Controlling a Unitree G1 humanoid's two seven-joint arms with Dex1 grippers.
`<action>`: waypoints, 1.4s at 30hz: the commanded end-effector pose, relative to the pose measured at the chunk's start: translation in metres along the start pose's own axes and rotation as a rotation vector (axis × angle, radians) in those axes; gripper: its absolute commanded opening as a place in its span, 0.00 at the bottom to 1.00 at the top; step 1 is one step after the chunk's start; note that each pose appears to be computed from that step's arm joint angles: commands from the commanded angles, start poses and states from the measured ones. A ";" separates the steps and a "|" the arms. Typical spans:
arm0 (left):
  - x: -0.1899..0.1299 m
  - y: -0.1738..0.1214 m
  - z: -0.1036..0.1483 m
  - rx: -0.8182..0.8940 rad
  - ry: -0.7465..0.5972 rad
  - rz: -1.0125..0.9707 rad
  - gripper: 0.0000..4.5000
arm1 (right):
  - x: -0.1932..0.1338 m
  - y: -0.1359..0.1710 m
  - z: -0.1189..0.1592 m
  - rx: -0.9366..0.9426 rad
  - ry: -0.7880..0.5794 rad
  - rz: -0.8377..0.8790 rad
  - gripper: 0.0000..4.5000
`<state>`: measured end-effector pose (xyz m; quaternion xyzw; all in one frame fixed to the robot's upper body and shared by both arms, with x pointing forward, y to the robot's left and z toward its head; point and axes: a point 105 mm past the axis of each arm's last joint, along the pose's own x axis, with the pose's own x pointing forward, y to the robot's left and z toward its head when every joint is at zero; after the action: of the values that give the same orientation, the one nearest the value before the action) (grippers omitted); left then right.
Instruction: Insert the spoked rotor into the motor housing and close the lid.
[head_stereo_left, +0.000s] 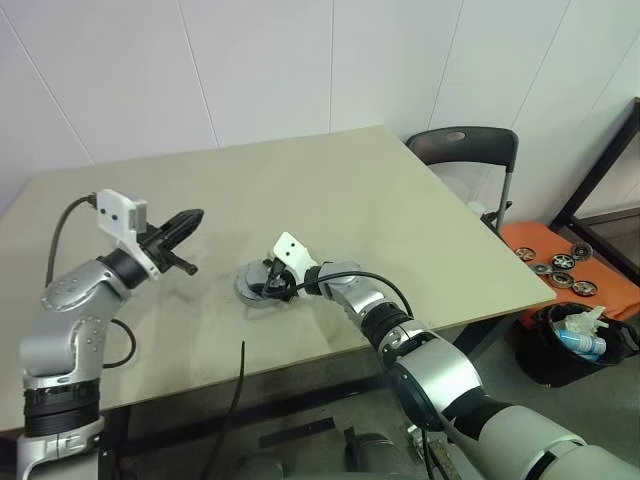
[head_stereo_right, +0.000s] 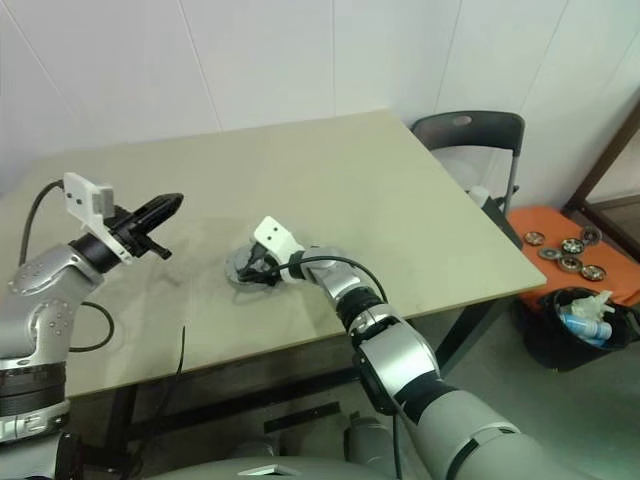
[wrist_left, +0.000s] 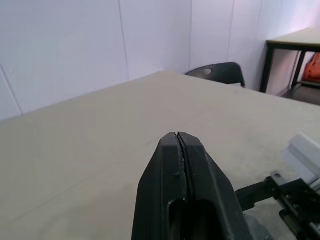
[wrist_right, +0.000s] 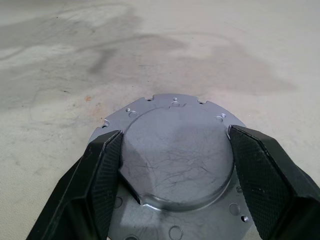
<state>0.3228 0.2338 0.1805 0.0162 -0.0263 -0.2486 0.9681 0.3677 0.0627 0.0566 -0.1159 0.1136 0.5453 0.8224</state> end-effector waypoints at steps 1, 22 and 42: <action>-0.009 0.006 0.007 0.037 -0.009 0.030 0.01 | 0.016 0.024 0.007 0.012 -0.025 0.058 0.67; -0.013 -0.005 -0.008 -0.002 0.010 0.040 0.01 | 0.011 0.037 -0.014 -0.033 0.069 0.194 0.67; -0.007 -0.018 -0.016 -0.013 0.028 0.015 0.01 | 0.004 0.038 -0.038 -0.049 0.209 0.225 0.67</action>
<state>0.3099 0.2289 0.1514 0.0005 0.0094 -0.2298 0.9732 0.3565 0.0668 0.0533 -0.1556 0.1242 0.5926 0.7805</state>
